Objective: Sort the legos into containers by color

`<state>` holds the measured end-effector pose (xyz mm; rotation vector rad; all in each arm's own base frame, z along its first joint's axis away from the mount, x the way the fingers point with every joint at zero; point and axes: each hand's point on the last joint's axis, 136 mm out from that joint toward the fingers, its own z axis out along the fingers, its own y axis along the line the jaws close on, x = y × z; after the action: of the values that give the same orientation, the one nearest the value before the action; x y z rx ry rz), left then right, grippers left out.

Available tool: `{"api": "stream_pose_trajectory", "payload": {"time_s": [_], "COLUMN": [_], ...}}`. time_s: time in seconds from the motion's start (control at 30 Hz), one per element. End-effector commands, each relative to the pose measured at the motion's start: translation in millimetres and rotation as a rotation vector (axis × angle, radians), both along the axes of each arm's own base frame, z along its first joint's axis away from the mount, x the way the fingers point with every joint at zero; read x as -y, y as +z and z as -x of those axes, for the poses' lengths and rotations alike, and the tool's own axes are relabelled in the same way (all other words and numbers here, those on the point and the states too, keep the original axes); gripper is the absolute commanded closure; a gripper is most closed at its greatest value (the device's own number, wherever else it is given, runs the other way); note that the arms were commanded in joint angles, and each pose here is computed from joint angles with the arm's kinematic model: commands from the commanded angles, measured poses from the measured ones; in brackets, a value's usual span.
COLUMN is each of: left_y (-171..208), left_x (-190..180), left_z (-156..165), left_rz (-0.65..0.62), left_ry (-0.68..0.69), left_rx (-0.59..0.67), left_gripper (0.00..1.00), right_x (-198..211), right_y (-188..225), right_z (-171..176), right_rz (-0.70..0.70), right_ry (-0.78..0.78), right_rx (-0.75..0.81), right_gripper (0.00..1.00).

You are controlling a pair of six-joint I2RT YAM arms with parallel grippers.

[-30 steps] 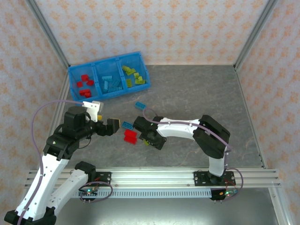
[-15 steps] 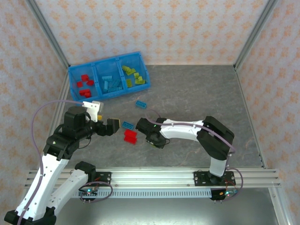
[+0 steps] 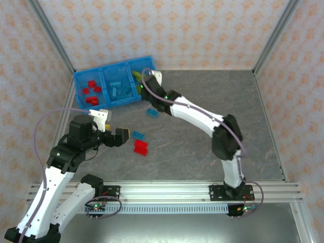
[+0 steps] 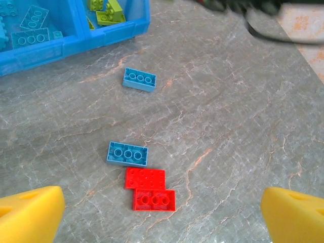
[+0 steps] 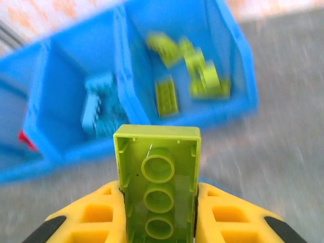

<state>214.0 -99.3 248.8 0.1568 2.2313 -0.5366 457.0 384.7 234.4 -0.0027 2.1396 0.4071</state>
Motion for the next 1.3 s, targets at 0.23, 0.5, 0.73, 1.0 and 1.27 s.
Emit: {"api": "stream_pose_trajectory", "payload": {"time_s": [0.23, 0.5, 0.73, 1.0, 1.27], "left_y": [2.8, -5.0, -30.9, -25.8, -68.9], "left_x": [-7.8, -9.0, -29.9, 6.5, 79.0], "left_z": [1.8, -3.5, -21.6, -52.4, -120.2], "left_rz": [-0.038, -0.052, -0.075, 0.046, 0.154], "left_ry": [0.023, 0.037, 0.251, 0.412, 0.627], "left_rx": [0.015, -0.016, -0.178, -0.189, -0.249], "left_gripper": [0.0, 0.0, 0.0, 0.0, 0.0], "right_x": [-26.3, -16.9, 27.8, 111.1, 166.5], "right_y": [-39.3, 27.4, 74.8, 70.8, 27.4], "right_z": [-108.2, -88.9, -12.6, 115.2, 180.1], "right_rz": [0.173, 0.133, 0.048, 0.019, 0.018], "right_ry": [0.124, 0.177, 0.219, 0.305, 0.258], "right_rx": [0.106, 0.142, 0.083, 0.036, -0.086], "right_gripper": [0.67, 0.4, 0.37, 0.27, 0.21]}}
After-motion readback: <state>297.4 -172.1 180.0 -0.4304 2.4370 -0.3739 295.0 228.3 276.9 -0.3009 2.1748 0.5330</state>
